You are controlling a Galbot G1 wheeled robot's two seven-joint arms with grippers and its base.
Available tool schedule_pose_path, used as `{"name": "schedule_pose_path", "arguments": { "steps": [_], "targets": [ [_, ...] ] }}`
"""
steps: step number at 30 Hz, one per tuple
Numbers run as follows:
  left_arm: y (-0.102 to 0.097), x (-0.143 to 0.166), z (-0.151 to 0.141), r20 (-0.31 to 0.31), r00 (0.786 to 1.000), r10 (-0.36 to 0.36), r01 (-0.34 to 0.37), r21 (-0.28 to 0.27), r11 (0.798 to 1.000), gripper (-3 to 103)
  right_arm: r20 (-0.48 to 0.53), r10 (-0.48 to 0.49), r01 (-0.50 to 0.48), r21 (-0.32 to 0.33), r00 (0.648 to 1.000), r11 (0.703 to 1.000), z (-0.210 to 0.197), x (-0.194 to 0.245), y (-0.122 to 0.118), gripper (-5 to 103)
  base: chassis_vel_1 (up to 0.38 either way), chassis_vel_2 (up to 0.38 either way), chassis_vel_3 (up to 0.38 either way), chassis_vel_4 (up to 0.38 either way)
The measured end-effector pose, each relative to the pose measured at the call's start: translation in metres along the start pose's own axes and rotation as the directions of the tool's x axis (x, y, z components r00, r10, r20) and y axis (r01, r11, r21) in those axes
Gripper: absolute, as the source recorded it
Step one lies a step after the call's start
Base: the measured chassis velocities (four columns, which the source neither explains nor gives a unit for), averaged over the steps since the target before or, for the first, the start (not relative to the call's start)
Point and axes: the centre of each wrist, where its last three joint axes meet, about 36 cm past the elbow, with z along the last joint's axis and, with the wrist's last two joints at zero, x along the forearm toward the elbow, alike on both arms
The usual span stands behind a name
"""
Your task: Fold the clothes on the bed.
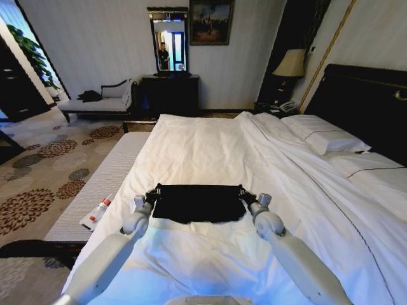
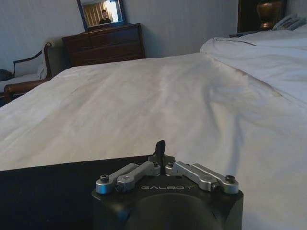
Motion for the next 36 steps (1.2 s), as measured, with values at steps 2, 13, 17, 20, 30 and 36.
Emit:
{"name": "schedule_pose_path", "arguments": {
  "steps": [2, 13, 17, 20, 30, 36],
  "targets": [
    [0.0, 0.003, 0.001, -0.002, 1.0, 0.0, 0.0, -0.002, 1.0, 1, 0.0, 0.0, 0.0, 0.003, 1.0, 1.0, 0.002, 0.002, 0.0, 0, 0.0, 0.0, 0.0, 0.0],
    [0.001, 0.028, 0.022, -0.022, 0.999, -0.023, 0.023, -0.022, 1.0, 1, -0.042, -0.01, 0.012, 0.045, 0.999, 0.999, 0.04, 0.03, 0.01, 0, 0.0, 0.0, 0.0, 0.0],
    [0.002, 0.033, 0.022, -0.022, 1.0, -0.022, 0.021, -0.028, 0.999, 1, -0.049, -0.011, 0.014, 0.043, 0.999, 0.999, 0.044, 0.038, 0.011, 0, 0.0, 0.0, 0.0, 0.0],
    [0.001, 0.039, 0.024, -0.024, 1.0, -0.019, 0.018, -0.031, 0.999, 1, -0.052, -0.011, 0.013, 0.039, 0.999, 0.999, 0.046, 0.046, 0.012, 0, 0.0, 0.0, 0.0, 0.0],
    [0.014, 0.048, 0.012, 0.007, 1.0, -0.027, 0.028, -0.049, 0.998, 1, -0.041, -0.003, 0.004, 0.034, 0.999, 0.999, 0.039, 0.068, 0.005, 0, 0.0, 0.0, 0.0, 0.0],
    [0.016, 0.05, 0.016, -0.004, 1.0, -0.028, 0.028, -0.056, 0.998, 1, -0.042, -0.011, 0.012, 0.031, 0.999, 0.999, 0.041, 0.074, 0.008, 0, 0.0, 0.0, 0.0, 0.0]
  ]
}}
